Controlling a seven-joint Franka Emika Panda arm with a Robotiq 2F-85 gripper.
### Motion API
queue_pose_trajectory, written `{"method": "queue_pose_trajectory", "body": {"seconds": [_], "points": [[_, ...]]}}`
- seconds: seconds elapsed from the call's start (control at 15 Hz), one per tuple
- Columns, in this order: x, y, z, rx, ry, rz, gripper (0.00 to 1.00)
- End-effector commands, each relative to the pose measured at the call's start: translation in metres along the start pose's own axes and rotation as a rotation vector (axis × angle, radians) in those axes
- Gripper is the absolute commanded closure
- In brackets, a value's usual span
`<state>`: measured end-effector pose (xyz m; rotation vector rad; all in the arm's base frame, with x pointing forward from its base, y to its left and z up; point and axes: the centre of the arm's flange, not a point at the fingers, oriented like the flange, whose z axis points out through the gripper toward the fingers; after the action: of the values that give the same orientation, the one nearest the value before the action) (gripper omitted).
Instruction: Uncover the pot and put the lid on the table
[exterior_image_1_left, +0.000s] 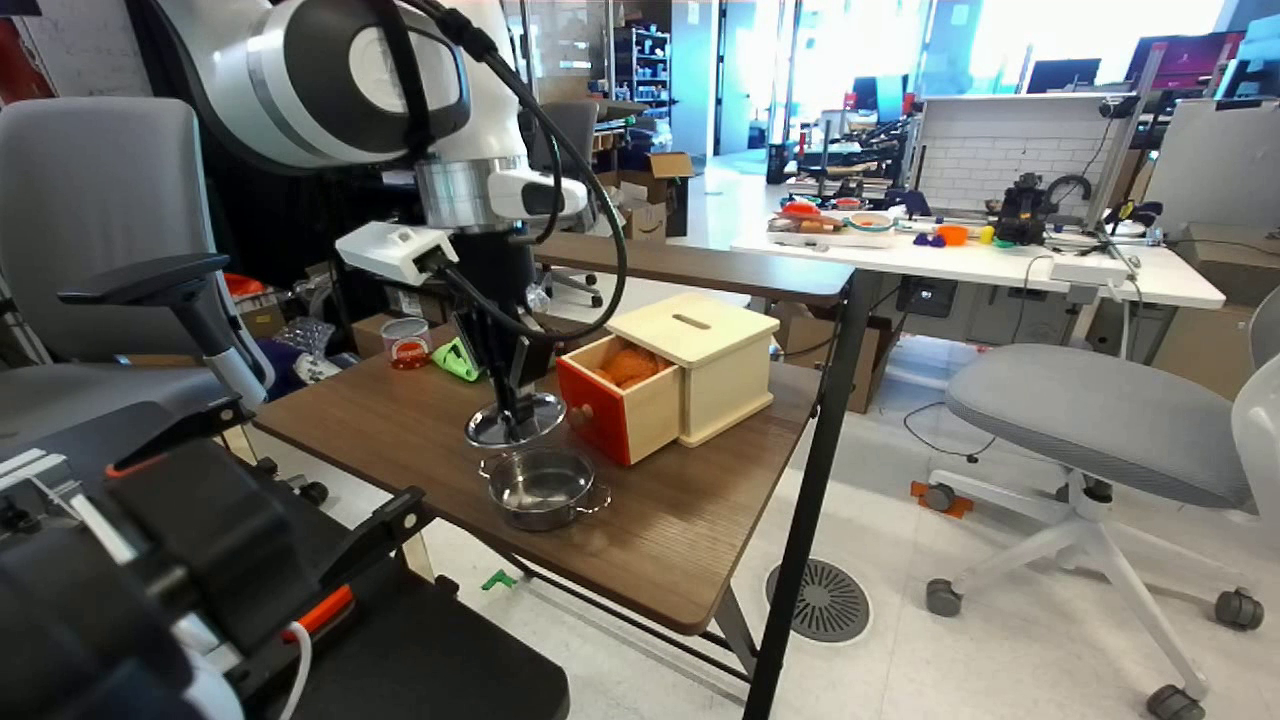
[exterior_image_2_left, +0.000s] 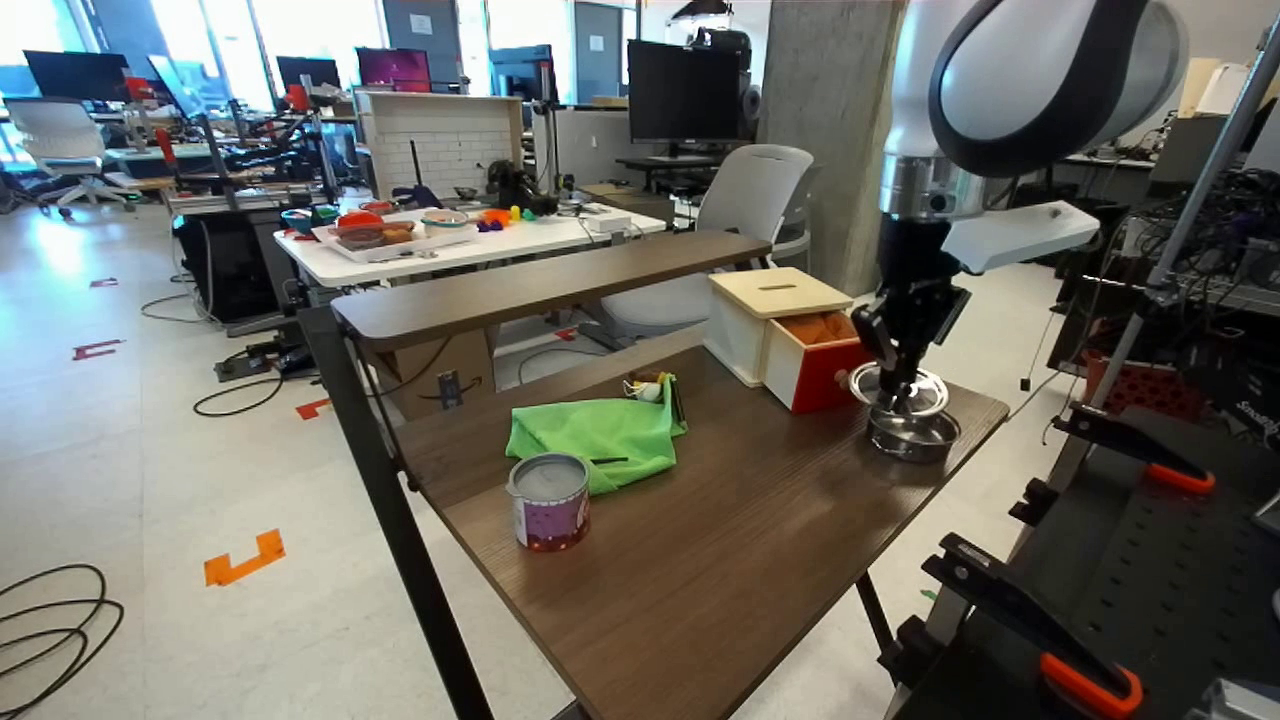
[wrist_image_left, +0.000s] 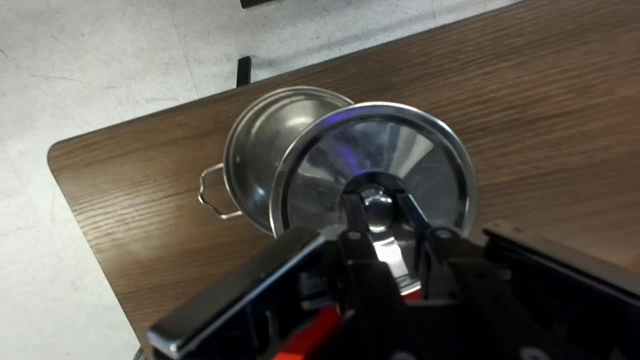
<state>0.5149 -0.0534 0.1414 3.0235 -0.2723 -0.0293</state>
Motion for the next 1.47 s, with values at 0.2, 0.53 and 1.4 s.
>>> {"method": "queue_pose_trajectory", "body": {"seconds": [0.2,0.53,1.4], "points": [[0.012,-0.059,-0.006,0.067,0.051,0.082,0.95],[0.013,-0.095,0.019,0.070,0.009,0.159,0.95],[0.026,-0.138,0.059,0.076,-0.038,0.305,0.41]]}}
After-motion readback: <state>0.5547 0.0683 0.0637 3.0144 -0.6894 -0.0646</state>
